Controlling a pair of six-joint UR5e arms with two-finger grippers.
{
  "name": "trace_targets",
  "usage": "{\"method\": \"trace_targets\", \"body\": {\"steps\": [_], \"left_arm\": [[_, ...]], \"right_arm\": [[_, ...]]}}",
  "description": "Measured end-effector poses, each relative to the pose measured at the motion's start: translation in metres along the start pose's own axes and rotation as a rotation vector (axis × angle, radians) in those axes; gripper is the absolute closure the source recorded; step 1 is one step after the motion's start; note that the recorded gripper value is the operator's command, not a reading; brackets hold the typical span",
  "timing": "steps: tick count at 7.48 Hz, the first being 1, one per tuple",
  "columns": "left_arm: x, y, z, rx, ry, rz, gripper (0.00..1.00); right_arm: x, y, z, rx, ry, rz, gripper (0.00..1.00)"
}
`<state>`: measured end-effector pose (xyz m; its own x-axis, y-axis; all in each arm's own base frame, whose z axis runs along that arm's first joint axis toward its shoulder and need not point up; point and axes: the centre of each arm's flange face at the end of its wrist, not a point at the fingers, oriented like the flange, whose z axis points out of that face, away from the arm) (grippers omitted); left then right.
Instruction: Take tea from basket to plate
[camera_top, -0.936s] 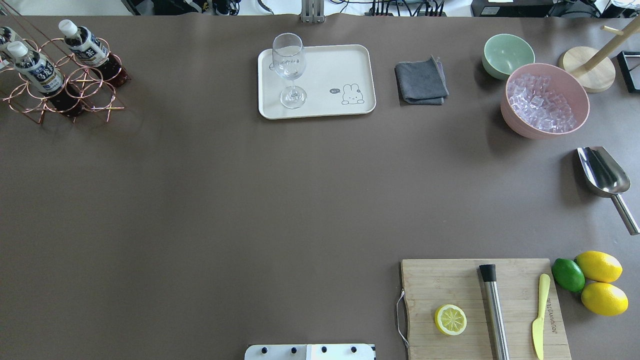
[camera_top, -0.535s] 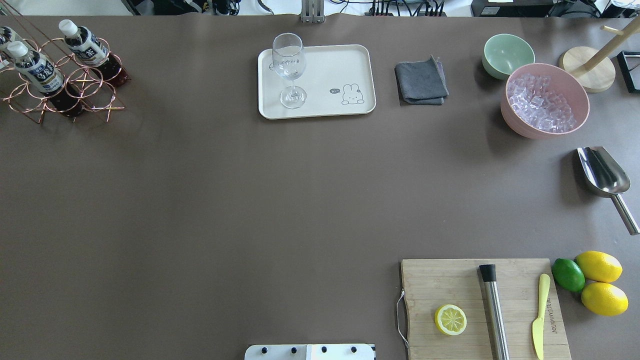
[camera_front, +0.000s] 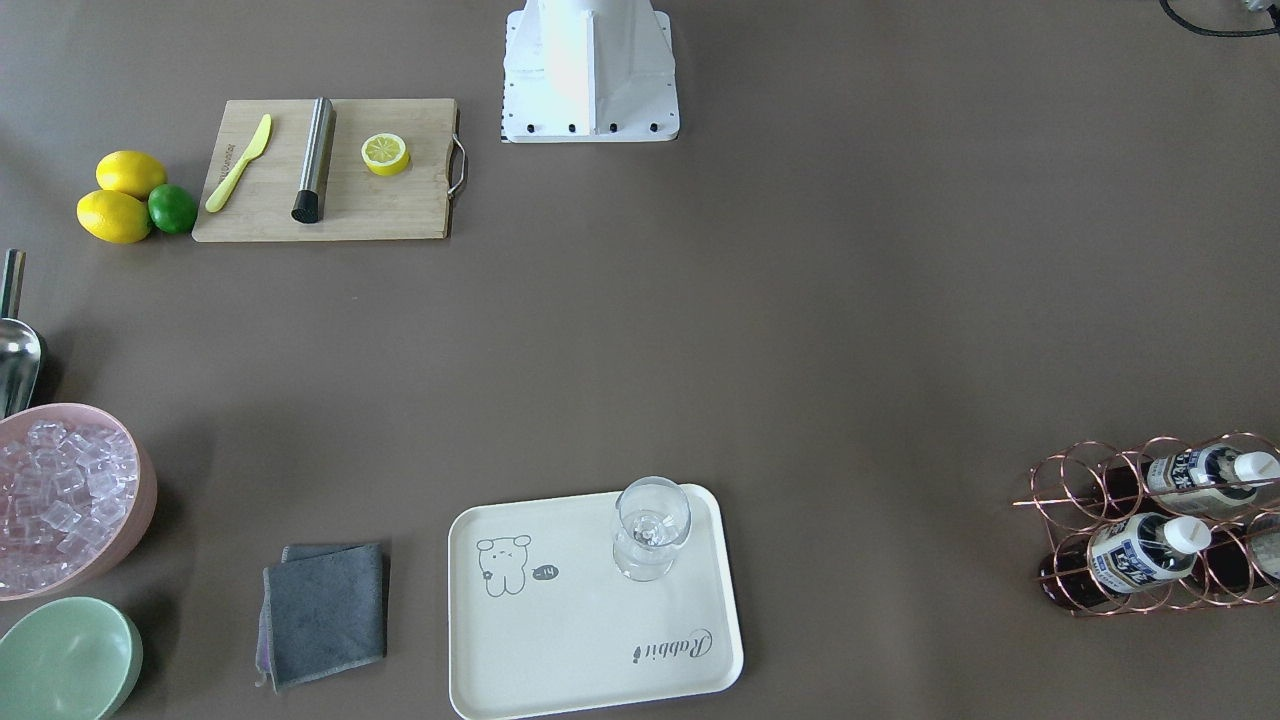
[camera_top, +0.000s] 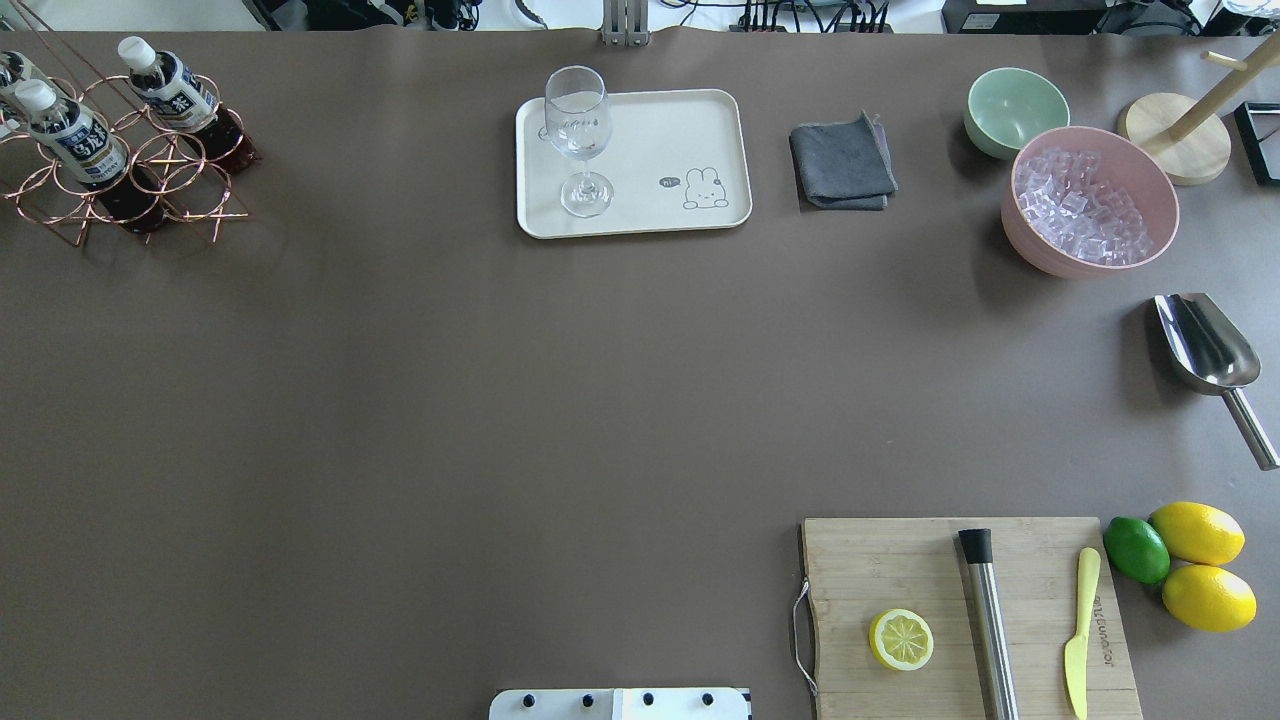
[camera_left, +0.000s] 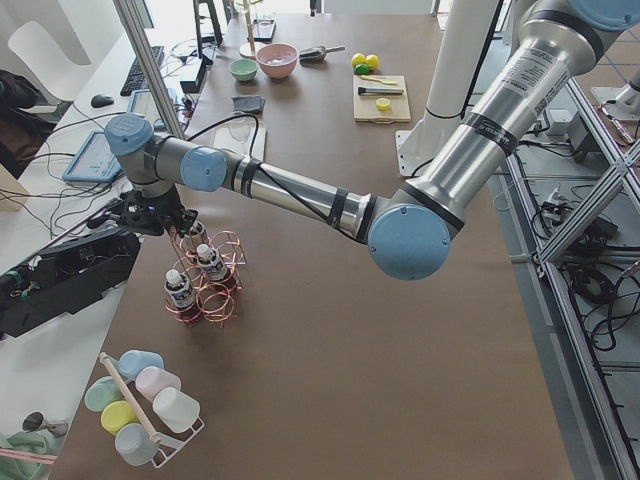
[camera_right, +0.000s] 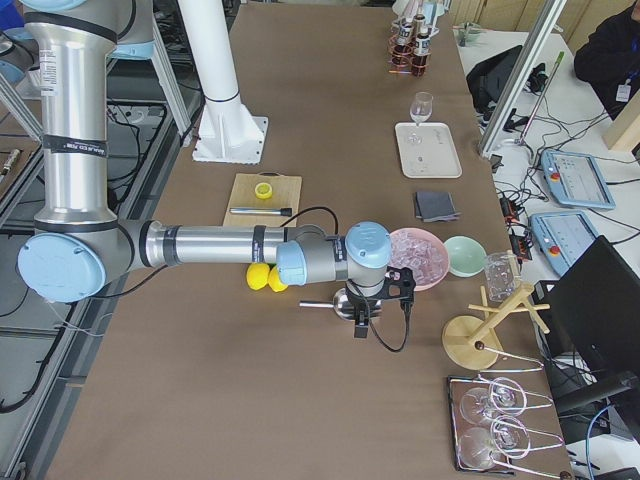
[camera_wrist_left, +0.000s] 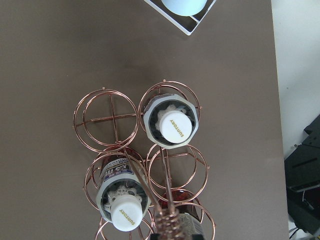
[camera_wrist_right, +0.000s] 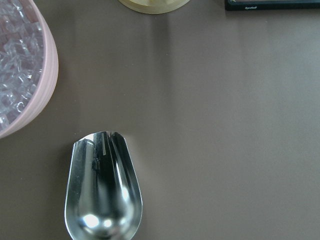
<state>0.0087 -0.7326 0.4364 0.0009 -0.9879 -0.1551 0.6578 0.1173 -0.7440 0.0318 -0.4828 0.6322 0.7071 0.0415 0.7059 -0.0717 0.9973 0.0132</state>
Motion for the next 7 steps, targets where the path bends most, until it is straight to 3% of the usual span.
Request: {"method": "trace_targets", "body": {"steps": [2,4,7], "left_arm": [[0.0,0.001,-0.004,-0.003,0.006,0.006,1.0],[-0.008,0.02,-0.031,-0.036,0.013,-0.005,1.0],[-0.051,0.107,-0.097,-0.06,-0.004,-0.001,1.0]], "right_arm": [[0.004,0.002,0.003,-0.003,0.005,-0.009,0.0],[0.012,0.004,0.008,-0.009,0.036,-0.099,0.0],[0.037,0.009,0.018,-0.031,0.049,-0.162,0.0]]}}
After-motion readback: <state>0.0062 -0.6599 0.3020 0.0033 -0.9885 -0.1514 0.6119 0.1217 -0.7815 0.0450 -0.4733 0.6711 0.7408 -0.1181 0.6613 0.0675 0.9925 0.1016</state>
